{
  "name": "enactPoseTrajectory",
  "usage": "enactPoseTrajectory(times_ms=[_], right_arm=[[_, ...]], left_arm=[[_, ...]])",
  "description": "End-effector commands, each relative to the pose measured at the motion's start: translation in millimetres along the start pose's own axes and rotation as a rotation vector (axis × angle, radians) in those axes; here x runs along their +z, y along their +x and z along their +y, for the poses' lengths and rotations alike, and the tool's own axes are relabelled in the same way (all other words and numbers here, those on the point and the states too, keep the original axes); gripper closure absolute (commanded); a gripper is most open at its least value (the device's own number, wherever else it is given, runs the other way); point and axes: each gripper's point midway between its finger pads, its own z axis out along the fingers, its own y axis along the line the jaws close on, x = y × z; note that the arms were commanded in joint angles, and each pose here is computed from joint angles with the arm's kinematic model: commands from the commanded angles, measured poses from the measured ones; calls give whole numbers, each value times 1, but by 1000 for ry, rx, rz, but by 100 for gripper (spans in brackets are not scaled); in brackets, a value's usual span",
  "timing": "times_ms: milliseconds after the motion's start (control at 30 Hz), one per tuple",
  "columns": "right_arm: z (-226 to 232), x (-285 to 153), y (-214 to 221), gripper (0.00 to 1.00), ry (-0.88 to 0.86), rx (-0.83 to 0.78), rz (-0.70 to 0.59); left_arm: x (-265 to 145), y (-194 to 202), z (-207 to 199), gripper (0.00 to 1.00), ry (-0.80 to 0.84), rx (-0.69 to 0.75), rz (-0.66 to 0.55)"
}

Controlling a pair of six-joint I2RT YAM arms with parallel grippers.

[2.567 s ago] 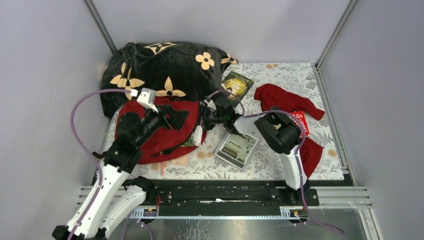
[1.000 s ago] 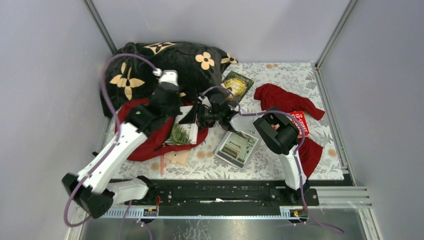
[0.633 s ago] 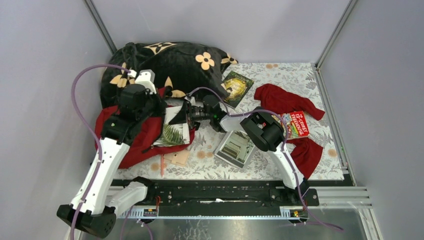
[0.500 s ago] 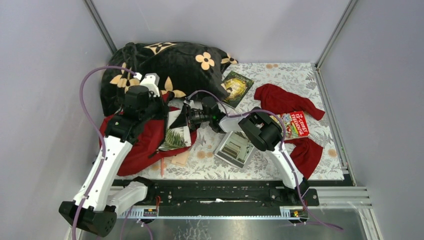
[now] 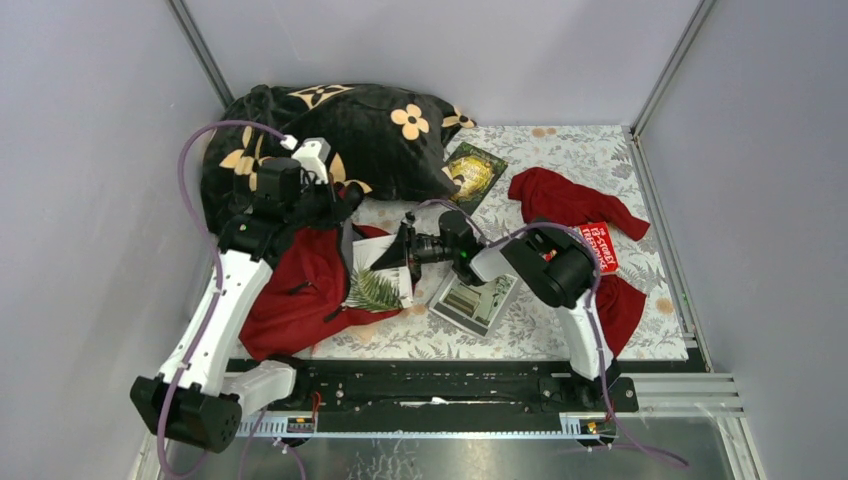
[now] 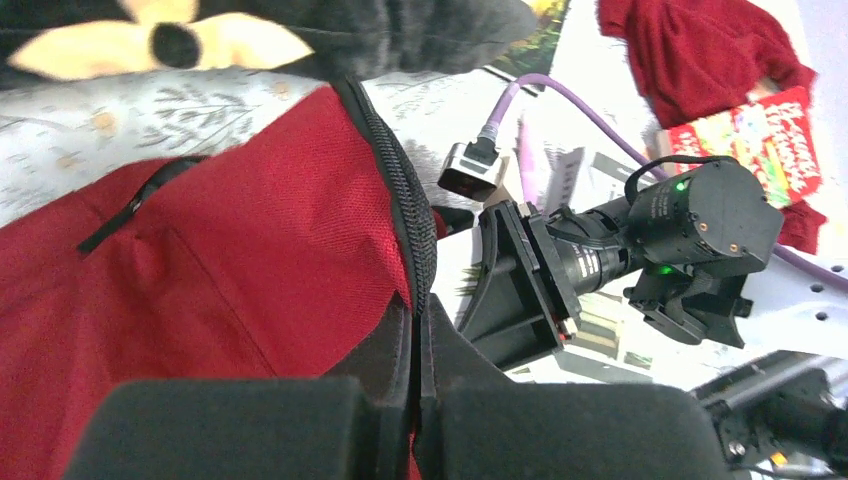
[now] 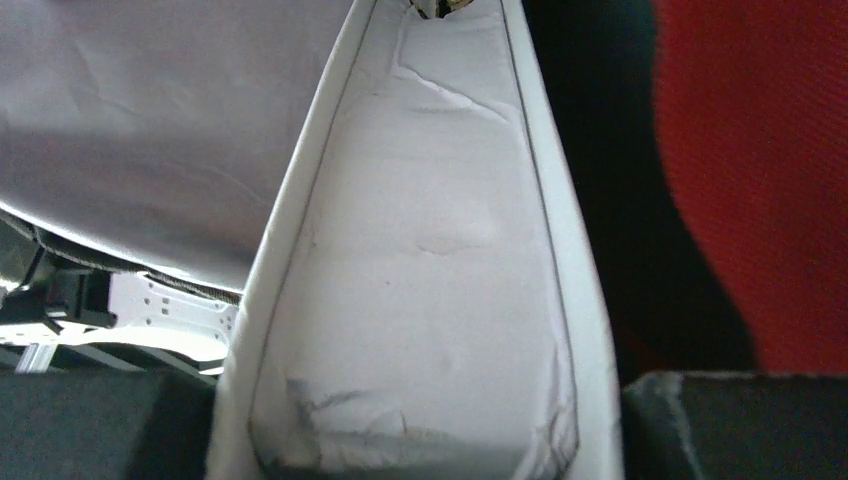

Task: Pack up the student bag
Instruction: Place the book in the student bag.

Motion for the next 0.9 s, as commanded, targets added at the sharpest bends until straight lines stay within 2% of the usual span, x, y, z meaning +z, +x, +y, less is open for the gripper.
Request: enactPoseTrajectory(times_ms=[0,200,300,433,600,667,867], right_arm=[[67,-19,24,67,-70,-213,-1],[100,-46,-3,67,48,-371,-163],[110,-54,-15,67,150,-476,-233],[90,-59,-19,66,239,-494,-251],[32,-59,-6,67,315,-377,-128],[20,-64,0,68,353,-356,-105],[55,-81,-4,68,420,-520,-187]], left_arm=[[8,-68,-35,100,170,60,-184],[-6,-107,-61,100,270,119,-265],[-16,-109,-62,100,268,150,-299],[-18,-74,-47,100,229,134,-303],[-4,-5,-11,100,112,27,-208],[-4,8,-4,100,83,5,-201],[-9,2,9,100,19,2,-288]])
